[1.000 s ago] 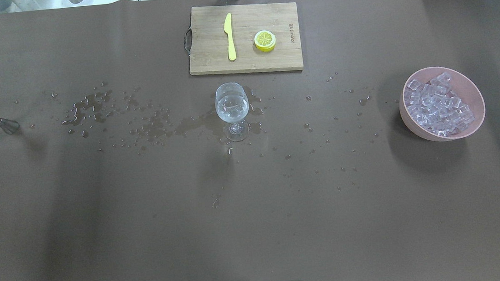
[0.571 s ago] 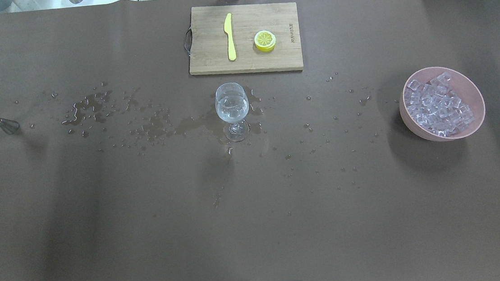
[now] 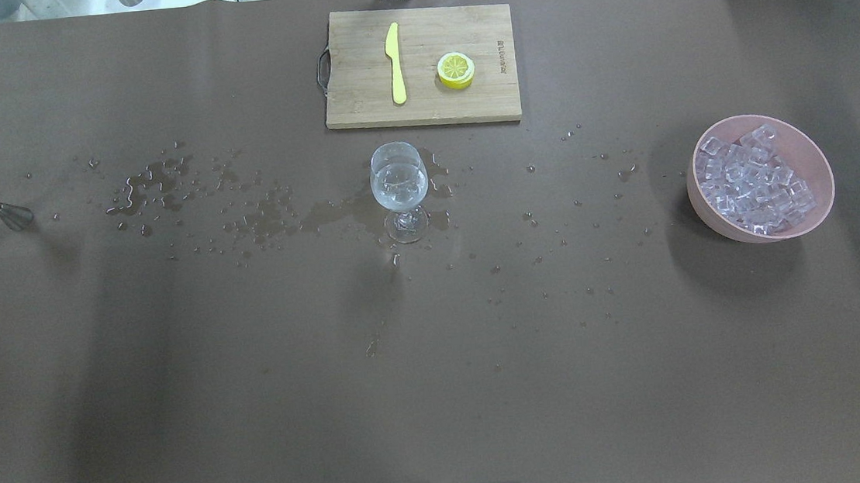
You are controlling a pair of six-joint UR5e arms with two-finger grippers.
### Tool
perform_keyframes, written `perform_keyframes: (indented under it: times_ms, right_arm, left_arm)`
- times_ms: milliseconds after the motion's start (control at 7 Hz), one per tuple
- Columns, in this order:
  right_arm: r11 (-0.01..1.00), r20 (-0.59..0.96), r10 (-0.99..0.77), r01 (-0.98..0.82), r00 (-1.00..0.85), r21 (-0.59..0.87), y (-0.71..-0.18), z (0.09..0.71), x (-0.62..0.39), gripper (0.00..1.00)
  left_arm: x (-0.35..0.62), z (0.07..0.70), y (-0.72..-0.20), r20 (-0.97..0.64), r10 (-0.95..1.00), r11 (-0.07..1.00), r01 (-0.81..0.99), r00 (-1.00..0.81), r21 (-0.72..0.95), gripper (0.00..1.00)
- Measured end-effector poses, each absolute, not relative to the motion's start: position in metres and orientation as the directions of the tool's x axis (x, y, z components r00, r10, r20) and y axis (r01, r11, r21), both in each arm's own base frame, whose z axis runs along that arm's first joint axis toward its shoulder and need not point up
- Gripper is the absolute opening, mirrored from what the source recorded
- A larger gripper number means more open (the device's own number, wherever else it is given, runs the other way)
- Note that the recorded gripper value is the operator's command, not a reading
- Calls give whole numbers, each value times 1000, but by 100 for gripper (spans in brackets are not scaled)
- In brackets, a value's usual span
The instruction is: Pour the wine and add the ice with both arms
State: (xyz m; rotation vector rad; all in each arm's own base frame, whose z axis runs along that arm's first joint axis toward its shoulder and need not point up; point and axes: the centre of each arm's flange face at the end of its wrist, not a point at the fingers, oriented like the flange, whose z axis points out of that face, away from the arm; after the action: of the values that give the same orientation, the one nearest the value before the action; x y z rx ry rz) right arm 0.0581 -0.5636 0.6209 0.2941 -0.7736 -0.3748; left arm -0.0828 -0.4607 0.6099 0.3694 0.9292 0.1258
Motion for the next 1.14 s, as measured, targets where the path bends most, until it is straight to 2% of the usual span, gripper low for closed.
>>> perform_keyframes:
  times_ms: [571, 714, 1143]
  right_arm:
    - [896, 636, -429, 213, 641, 390, -563, 622, 56, 100]
    - [897, 641, -428, 212, 637, 389, -563, 622, 56, 100]
    - [896, 644, -431, 216, 632, 388, -563, 624, 53, 100]
  left_arm:
    - [-75, 611, -448, -707, 381, 858, 58, 596, 511, 97]
    - [-67, 610, -449, -708, 388, 853, 62, 590, 519, 95]
    - [-33, 606, -458, -719, 361, 848, 112, 594, 518, 98]
